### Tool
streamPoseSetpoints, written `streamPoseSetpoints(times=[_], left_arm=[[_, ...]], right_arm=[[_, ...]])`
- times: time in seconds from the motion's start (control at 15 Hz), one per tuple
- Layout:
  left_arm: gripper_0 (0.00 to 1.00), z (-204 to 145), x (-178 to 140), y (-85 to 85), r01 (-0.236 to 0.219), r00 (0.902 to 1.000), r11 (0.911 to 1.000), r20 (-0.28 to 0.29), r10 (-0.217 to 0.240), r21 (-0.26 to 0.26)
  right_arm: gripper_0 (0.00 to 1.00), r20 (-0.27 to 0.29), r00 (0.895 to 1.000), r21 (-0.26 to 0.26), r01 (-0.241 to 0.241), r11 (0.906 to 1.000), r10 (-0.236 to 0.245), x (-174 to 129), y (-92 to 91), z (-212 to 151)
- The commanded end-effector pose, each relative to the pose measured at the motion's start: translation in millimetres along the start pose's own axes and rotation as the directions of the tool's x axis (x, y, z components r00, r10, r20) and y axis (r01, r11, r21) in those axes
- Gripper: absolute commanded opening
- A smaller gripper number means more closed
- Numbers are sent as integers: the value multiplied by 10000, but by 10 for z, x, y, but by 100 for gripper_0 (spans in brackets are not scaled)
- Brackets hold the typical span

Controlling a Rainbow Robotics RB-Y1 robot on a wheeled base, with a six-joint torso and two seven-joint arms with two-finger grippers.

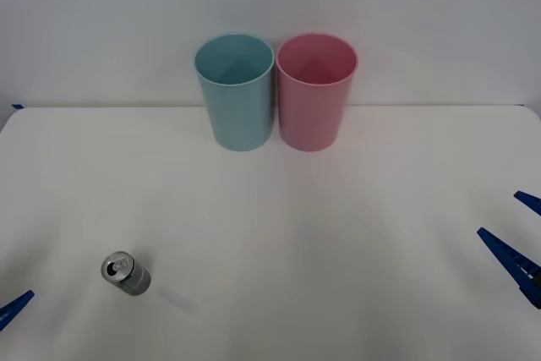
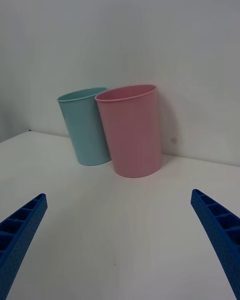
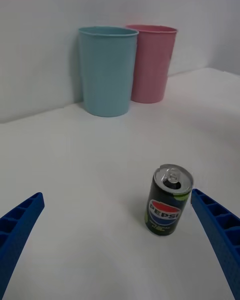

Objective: Grasp the object on the table and drop it into the matching bin: aluminum can to the light blue bin, PET bottle to the pink bin.

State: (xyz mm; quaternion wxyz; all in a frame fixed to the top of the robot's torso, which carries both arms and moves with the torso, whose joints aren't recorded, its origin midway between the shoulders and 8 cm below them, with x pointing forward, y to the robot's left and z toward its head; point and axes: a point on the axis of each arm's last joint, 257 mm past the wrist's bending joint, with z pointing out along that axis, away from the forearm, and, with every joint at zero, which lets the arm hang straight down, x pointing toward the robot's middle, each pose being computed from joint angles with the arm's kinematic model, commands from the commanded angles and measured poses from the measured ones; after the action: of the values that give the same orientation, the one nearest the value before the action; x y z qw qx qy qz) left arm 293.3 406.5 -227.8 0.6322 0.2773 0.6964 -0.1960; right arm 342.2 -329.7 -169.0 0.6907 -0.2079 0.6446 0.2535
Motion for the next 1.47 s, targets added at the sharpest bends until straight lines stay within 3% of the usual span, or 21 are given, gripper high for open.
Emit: streamPoseSetpoints(times=[0.07,0.4,1.0,1.2,1.47], left_arm=[[100,-42,156,-72,-197,9987,9997,-472,202,111],[100,-86,429,-291,-584,9952,9977,-766,610,347],[100,142,596,-530,292,9993,9996,251,-293,33],[100,255,629,-572,384,9978,9989,552,-368,-283],[100,385,732,-572,223,9990,9983,409,-201,-542]], right_arm=[[100,1,10000,-1,1,10000,-1,0,0,0],[100,1,10000,-1,1,10000,-1,0,0,0],[100,1,10000,-1,1,10000,-1,0,0,0],[100,1,10000,-1,1,10000,-1,0,0,0],[100,1,10000,-1,1,10000,-1,0,0,0]])
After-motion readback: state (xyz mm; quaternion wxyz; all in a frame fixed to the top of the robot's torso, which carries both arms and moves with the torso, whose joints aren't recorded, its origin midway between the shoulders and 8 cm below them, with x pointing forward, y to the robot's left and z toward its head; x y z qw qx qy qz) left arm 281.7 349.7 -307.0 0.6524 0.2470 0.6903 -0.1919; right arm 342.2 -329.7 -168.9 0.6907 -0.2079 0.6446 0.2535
